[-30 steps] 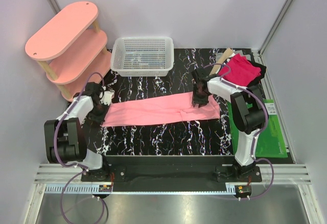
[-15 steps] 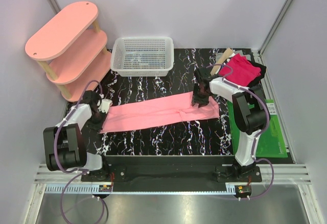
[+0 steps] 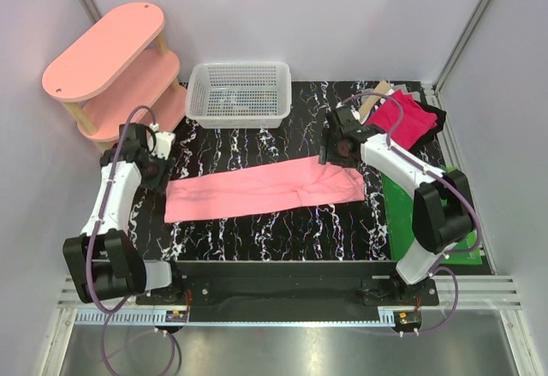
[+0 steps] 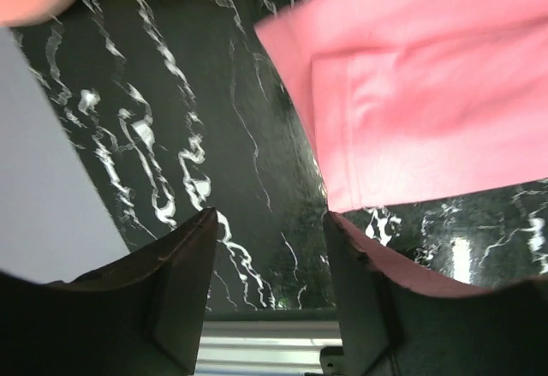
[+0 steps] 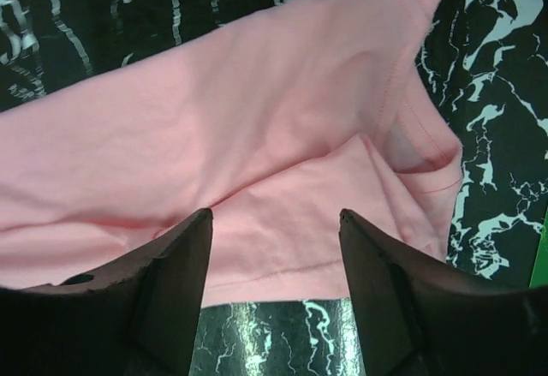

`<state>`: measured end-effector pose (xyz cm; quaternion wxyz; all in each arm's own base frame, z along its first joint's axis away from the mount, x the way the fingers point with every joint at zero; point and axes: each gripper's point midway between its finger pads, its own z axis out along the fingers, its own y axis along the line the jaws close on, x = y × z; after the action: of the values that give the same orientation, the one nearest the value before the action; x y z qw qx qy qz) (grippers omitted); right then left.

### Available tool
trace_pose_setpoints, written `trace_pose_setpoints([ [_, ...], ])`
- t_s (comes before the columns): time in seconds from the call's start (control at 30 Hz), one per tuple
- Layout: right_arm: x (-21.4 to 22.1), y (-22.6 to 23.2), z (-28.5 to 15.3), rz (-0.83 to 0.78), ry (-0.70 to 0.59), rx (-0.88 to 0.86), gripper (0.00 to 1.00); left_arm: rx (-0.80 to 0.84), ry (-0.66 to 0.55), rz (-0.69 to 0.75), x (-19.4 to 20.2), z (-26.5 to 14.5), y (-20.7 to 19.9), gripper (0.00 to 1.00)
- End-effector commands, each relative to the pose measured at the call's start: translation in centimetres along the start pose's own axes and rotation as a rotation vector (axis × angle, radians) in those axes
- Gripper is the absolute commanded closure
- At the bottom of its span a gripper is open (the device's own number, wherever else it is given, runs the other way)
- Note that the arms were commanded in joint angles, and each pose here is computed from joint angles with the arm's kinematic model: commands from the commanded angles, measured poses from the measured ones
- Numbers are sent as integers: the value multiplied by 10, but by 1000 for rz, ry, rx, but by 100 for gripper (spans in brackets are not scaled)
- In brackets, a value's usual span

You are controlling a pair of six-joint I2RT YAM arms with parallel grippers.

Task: Fold and stack the t-shirts
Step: Fold the tshirt

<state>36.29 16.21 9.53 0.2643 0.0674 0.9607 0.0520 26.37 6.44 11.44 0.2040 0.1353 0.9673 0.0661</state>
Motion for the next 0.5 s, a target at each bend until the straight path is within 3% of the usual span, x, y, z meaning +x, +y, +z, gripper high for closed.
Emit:
trace_pose_setpoints([
  [0.0, 2, 18, -27, -141, -70, 3, 33, 120, -71, -14, -24, -19, -30, 40],
  [0.17, 44, 43, -21, -305, 1, -36, 35, 249, -18, 65, -36, 6, -86, 43],
  [0.27, 63, 53, -19, -409, 16, -30, 36, 298, 16, 69, -40, 21, -101, 46],
  [0.47, 83, 67, -23, -520, 13, -41, 38, 269, 88, 99, -31, 48, -94, 51],
])
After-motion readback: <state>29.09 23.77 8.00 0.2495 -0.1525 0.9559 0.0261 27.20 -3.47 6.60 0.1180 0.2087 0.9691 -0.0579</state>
